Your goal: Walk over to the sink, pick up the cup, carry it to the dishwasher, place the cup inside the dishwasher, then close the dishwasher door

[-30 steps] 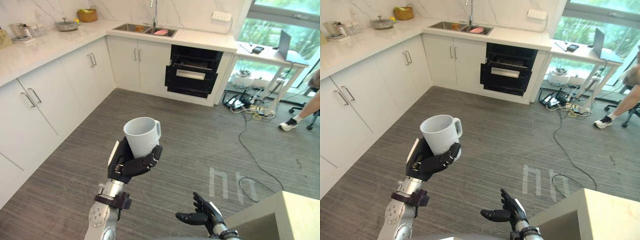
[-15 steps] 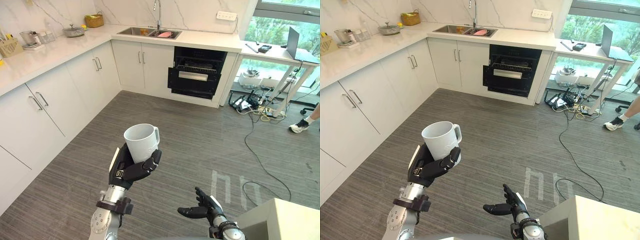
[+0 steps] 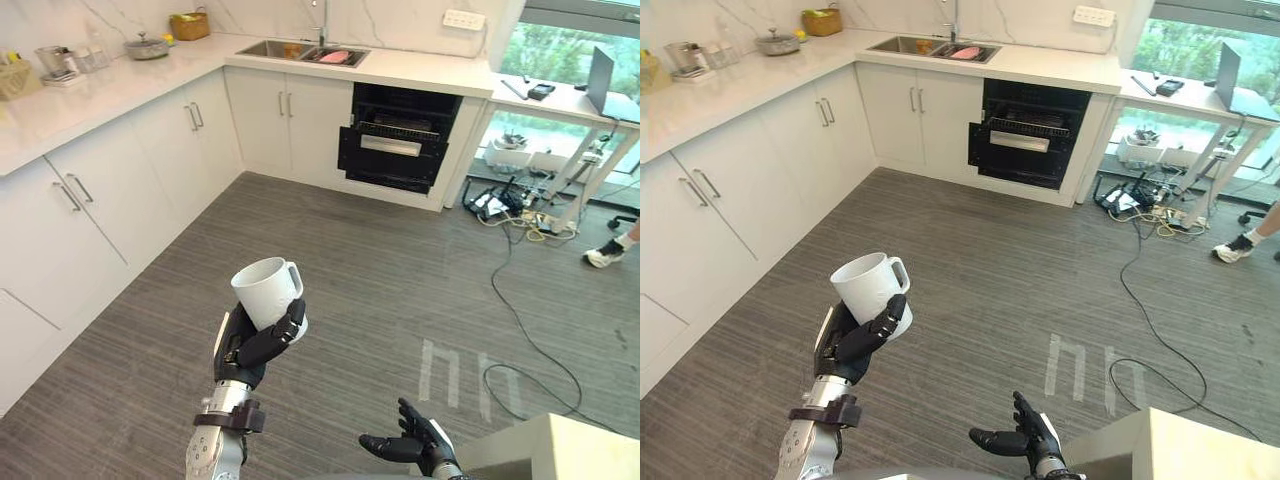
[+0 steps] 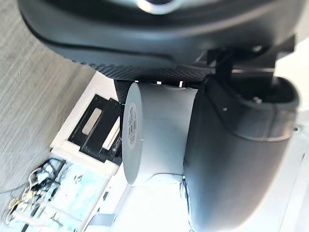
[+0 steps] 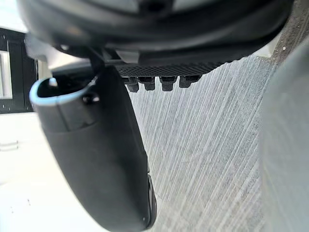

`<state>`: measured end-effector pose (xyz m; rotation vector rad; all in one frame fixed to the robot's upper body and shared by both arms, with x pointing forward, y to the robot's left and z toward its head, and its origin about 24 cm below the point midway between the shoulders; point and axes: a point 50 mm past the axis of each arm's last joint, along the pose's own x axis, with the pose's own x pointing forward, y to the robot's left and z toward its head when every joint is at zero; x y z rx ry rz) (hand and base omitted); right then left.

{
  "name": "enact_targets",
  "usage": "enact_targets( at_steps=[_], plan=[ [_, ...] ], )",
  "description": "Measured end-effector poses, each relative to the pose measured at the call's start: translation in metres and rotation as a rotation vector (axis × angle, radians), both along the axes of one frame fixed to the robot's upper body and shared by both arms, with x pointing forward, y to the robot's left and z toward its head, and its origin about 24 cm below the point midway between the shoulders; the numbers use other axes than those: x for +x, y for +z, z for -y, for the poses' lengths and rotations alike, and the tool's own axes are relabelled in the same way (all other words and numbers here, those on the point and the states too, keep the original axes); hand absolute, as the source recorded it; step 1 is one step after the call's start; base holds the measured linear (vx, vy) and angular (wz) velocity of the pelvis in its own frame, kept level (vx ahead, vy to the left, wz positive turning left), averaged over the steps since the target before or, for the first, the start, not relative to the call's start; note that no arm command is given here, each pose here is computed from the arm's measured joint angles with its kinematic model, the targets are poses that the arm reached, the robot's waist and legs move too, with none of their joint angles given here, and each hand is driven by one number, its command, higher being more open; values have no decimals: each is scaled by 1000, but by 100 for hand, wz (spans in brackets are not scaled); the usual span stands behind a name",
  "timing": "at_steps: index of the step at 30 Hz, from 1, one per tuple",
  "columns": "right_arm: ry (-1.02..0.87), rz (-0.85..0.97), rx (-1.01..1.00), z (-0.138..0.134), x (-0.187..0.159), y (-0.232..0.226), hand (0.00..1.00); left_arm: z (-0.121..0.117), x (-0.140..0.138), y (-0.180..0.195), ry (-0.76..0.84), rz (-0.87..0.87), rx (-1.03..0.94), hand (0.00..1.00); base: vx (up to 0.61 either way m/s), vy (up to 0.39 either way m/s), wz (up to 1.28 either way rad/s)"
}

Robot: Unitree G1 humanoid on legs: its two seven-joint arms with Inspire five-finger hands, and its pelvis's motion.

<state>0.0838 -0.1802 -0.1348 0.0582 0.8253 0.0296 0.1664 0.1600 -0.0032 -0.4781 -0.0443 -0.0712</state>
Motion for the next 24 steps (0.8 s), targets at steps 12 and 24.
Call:
enact_targets(
  at_steps=[12,24],
  plan=[
    [0,94,-13,5,17,13,100,-2,-16,-7,40,-41,-63,0,9,54,11],
    [44,142,-15,14,6,22,100,1,-10,5,20,28,-55,0,185,-1,27]
  ],
)
